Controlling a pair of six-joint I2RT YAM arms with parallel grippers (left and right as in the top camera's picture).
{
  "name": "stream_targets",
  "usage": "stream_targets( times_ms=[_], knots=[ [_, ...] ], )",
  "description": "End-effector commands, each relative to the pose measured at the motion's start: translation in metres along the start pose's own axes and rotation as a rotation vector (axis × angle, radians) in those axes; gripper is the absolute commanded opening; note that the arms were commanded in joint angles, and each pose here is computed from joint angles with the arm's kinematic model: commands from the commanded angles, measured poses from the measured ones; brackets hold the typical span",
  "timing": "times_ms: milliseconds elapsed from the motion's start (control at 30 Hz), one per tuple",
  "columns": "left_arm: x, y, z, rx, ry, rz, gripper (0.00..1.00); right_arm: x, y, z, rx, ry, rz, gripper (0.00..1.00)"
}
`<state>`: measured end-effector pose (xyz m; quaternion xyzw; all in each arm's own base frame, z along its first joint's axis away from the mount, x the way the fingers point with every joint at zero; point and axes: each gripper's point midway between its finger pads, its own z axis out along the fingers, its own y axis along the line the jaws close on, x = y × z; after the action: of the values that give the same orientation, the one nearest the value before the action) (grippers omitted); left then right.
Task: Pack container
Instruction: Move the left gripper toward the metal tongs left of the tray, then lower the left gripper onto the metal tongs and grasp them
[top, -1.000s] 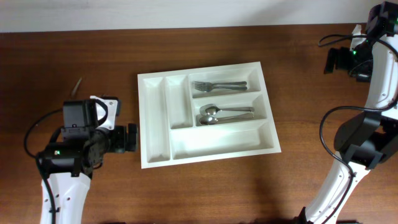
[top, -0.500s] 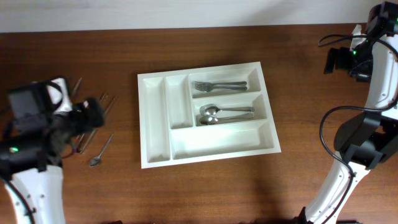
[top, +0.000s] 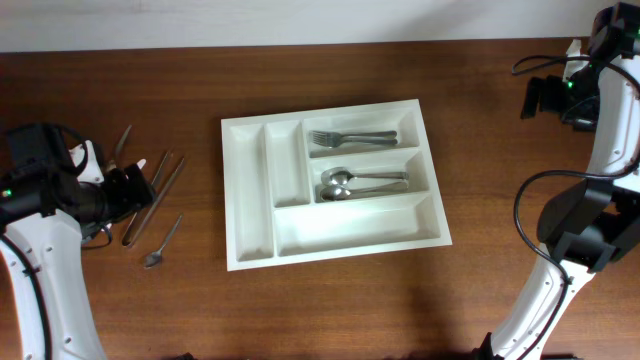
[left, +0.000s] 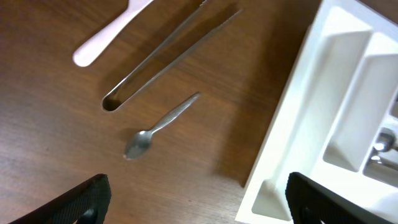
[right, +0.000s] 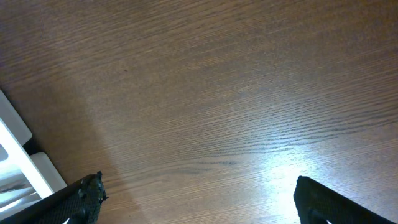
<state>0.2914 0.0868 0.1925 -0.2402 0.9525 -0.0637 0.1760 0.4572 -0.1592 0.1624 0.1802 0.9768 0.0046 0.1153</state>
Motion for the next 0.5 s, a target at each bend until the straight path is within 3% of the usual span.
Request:
stream_targets(
  times_ms=[0,267,467],
  knots=[
    [-0.005,-0.007,-0.003,0.045,-0.016,-0.005,0.92,0.001,0.003,-0.001,-0.007,0.001,0.004,0.99],
    [-0.045,0.026,-0.008,-0.163,-0.188,0.004,0.99,0.001,0.003,-0.001,-0.007,0.001,0.004,0.99],
    [-0.051,0.019,-0.009,-0.123,-0.21,0.01,1.0,0.001,0.003,-0.001,-0.007,0.001,0.004,0.99]
  ],
)
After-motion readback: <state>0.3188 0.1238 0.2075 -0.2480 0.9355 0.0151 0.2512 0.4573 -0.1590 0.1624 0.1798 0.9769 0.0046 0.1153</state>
